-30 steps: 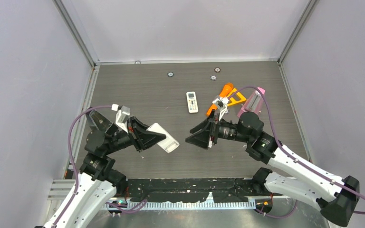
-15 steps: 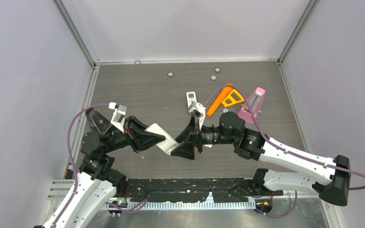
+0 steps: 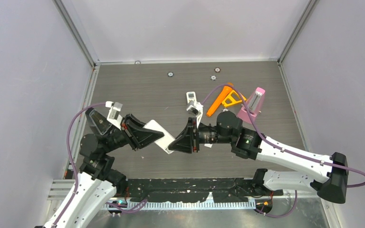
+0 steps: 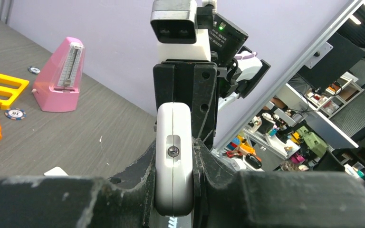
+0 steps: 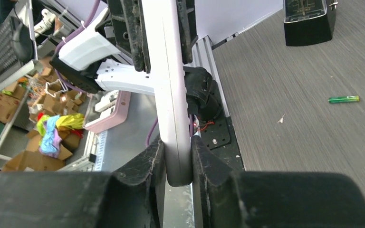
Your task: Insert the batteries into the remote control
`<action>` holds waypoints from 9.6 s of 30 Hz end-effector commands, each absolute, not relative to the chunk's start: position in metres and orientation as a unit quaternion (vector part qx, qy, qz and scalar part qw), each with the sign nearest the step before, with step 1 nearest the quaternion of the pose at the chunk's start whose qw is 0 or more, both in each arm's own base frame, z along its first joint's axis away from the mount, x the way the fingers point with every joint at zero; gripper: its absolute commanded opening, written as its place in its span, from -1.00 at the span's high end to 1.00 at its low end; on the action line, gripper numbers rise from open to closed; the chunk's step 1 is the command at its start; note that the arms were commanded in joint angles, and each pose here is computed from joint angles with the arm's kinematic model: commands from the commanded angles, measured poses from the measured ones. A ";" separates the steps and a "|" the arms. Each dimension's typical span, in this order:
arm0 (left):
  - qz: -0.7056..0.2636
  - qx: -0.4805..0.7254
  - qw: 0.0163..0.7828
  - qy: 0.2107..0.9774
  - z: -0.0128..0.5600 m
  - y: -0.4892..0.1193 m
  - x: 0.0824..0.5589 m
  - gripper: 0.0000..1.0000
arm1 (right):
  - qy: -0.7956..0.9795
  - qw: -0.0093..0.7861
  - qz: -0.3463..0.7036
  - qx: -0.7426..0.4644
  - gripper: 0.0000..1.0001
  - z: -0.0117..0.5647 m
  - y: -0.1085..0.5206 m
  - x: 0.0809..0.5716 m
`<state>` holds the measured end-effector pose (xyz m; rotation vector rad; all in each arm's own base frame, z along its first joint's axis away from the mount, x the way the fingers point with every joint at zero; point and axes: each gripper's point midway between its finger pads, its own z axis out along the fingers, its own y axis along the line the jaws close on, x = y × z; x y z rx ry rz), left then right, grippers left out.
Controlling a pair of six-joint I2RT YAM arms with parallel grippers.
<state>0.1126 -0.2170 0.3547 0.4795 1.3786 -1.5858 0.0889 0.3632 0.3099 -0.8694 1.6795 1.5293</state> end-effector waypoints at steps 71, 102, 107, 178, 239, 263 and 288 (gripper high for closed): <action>-0.423 0.080 0.477 0.766 0.264 -0.182 0.185 1.00 | 0.861 0.328 0.112 -0.372 -0.19 0.107 0.253 0.252; -0.462 0.084 0.399 0.788 0.253 -0.184 0.186 1.00 | 0.821 0.193 0.082 -0.530 0.13 0.028 0.271 0.288; -0.463 0.082 0.397 0.788 0.252 -0.184 0.186 1.00 | 0.832 0.197 0.072 -0.514 0.47 0.026 0.266 0.294; -0.570 0.084 0.192 0.794 0.240 -0.215 0.162 1.00 | 0.612 0.456 0.280 -0.582 0.73 0.237 0.411 0.113; -0.575 0.076 0.195 0.791 0.234 -0.217 0.167 1.00 | 0.814 0.296 0.474 -0.155 -0.91 0.262 0.398 0.131; -0.577 0.081 0.194 0.789 0.232 -0.217 0.165 1.00 | 0.796 0.239 0.548 -0.098 -0.29 0.247 0.412 0.130; -0.629 0.048 0.146 0.762 0.256 -0.224 0.158 1.00 | 0.762 0.231 0.588 -0.138 0.20 0.257 0.421 0.119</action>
